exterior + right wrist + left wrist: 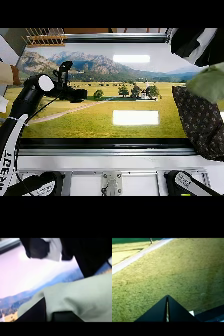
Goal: Fold the clothes and pants, and hang the long-sleeved shirts on hangers.
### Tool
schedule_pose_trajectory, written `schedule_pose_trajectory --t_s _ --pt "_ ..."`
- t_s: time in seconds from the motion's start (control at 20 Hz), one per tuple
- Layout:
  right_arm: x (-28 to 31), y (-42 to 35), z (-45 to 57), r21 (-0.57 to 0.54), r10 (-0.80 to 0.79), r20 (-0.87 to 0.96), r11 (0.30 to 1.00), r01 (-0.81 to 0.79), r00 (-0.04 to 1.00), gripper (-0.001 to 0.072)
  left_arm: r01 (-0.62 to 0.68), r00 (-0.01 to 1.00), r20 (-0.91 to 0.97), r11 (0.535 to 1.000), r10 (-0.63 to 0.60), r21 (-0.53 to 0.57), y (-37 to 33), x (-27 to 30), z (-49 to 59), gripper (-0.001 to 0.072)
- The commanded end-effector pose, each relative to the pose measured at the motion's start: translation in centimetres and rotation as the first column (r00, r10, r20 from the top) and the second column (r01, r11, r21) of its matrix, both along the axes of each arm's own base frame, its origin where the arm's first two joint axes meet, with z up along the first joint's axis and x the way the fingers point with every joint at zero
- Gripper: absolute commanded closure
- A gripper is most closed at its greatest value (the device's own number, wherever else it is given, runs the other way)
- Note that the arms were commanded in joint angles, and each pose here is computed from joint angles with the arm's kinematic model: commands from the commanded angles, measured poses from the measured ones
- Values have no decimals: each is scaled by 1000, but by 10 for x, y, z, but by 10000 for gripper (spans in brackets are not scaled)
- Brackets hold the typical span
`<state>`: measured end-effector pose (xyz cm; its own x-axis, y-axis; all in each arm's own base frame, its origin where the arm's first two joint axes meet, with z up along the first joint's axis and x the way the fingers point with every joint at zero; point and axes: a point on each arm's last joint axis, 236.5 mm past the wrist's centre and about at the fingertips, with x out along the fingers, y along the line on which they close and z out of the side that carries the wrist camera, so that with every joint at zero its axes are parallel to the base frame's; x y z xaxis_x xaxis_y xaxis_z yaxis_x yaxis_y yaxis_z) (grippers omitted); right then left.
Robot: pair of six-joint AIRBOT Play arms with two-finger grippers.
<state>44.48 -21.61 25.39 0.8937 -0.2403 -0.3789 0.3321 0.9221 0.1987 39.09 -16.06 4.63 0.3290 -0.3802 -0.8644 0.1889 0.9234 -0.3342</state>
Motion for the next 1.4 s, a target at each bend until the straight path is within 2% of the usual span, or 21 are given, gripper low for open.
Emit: schedule_pose_trajectory --t_s 0.0,0.15,0.35,0.6,0.8,0.85,0.9,0.95,1.0,1.15,1.25,1.35 --pt "0 -4 5 -158 51 -68 985 -61 996 702 3 1000 -3 1000 -3 0 0 -1 0 700" --pt "-42 -18 -83 -175 30 -413 978 -112 910 702 5 1000 -9 1000 -5 1 0 -2 -1 700" --pt "-128 -25 -177 -39 -5 -696 999 -30 718 702 7 1000 -16 1000 -7 3 0 -4 -2 700" --pt "-200 -9 -227 60 9 -850 995 79 526 701 8 1000 -16 1000 -8 4 0 -4 -2 700" --pt "-224 4 -237 111 26 -895 980 166 445 698 8 1000 -16 1000 -8 5 0 -4 -2 700" --pt "-229 6 -238 115 26 -902 976 183 431 657 8 1000 -16 1000 -8 5 0 -4 -2 700" --pt "-233 9 -238 126 28 -908 970 208 417 393 8 1000 -16 1000 -8 5 0 -4 -2 700" --pt "-237 11 -238 129 26 -914 965 227 405 78 8 1000 -16 1000 -8 5 0 -4 -2 700" --pt "-238 10 -236 124 18 -915 963 238 404 31 8 1000 -15 1000 -8 6 0 -4 -2 700" --pt "-227 2 -209 65 -61 -865 970 233 498 41 8 1000 -15 1000 -8 6 0 -4 -2 700" --pt "-204 4 -170 5 -124 -749 981 192 651 41 8 1000 -16 1000 -8 5 0 -4 -2 700" --pt "-169 42 -126 50 -61 -567 993 108 821 41 8 1000 -16 1000 -8 5 0 -4 -2 700"
